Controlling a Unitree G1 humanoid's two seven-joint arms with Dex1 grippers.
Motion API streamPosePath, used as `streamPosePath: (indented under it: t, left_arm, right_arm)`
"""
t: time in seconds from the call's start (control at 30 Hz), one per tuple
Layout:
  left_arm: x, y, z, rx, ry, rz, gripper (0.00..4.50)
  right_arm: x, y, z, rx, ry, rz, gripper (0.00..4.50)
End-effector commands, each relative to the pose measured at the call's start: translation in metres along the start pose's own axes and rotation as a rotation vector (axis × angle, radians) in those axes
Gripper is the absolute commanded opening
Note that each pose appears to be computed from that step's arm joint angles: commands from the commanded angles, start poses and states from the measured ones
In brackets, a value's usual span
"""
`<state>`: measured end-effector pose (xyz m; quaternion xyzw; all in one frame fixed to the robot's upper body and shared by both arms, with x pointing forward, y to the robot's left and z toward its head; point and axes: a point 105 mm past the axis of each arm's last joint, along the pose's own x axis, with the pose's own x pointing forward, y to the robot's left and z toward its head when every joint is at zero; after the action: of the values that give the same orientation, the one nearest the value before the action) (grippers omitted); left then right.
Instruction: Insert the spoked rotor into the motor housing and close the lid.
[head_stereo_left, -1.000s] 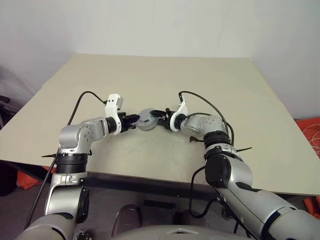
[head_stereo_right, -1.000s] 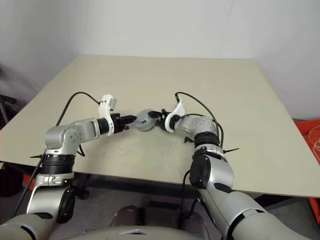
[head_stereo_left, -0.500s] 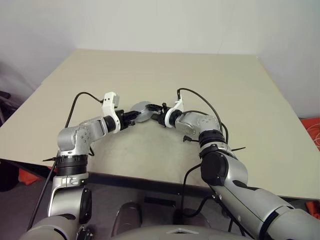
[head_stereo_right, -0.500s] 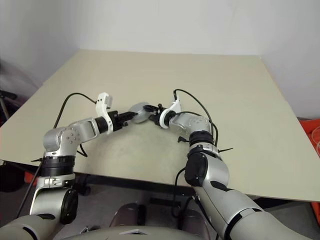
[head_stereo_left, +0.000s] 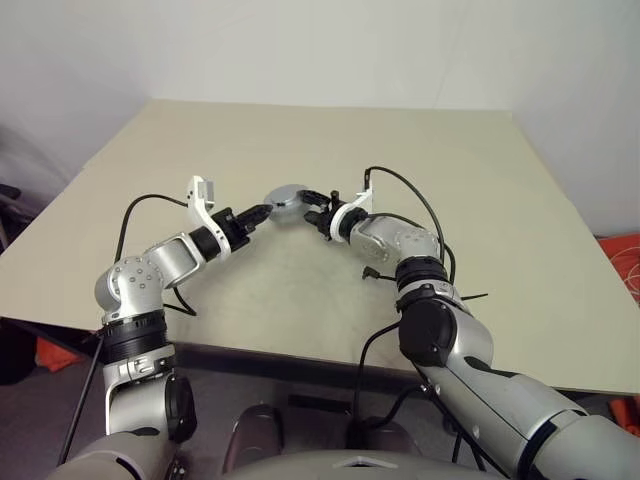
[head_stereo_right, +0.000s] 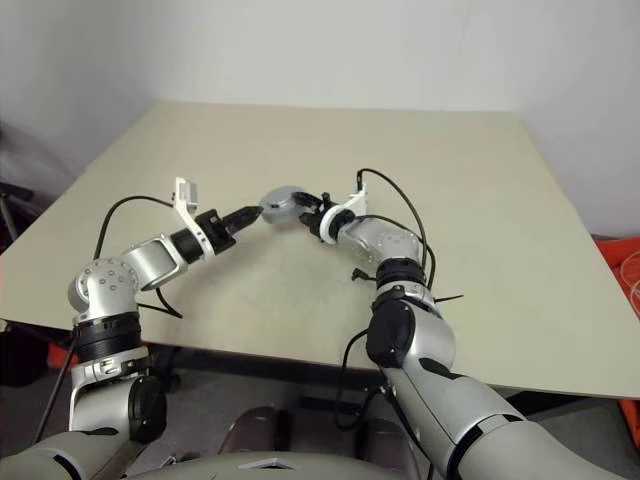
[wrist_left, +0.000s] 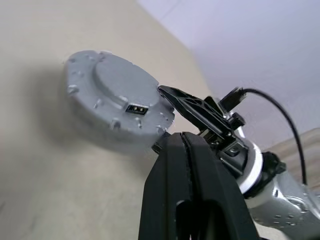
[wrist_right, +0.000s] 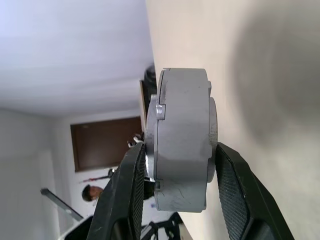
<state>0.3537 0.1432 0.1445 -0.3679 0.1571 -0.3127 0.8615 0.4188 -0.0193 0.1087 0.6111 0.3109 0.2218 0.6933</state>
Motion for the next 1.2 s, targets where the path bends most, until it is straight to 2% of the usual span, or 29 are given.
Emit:
streamPosePath:
  t: [0.03,0.17,0.27,0.43,0.6,0.9,1.2]
  left_arm:
    - [-0.006,-0.006,0.013,0.019,-0.048,-0.015,0.00]
    - [-0.008,0.000,0.019,-0.004,-0.090,0.007,0.00]
    - [-0.009,0.014,0.024,-0.048,-0.142,0.070,0.62]
    - [-0.010,0.027,0.028,-0.147,-0.200,0.095,2.23]
    - [-0.005,0.027,0.020,-0.304,-0.165,0.051,3.91]
    - [-0.003,0.011,0.008,-0.400,-0.109,-0.074,3.91]
    - [-0.002,-0.005,0.008,-0.449,-0.108,-0.169,3.91]
  right_arm:
    - [0.003,0.032,0.003,0.000,-0.002,0.102,1.99]
    - [0.003,0.035,0.003,-0.001,0.000,0.109,1.99]
    - [0.002,0.037,0.004,-0.003,0.003,0.116,1.99]
    - [0.000,0.041,0.005,0.004,0.004,0.134,1.99]
    - [-0.005,0.053,0.004,0.018,0.031,0.207,1.99]
    - [-0.015,0.070,-0.009,0.001,0.109,0.306,1.99]
    - [-0.019,0.066,-0.018,-0.024,0.155,0.305,1.99]
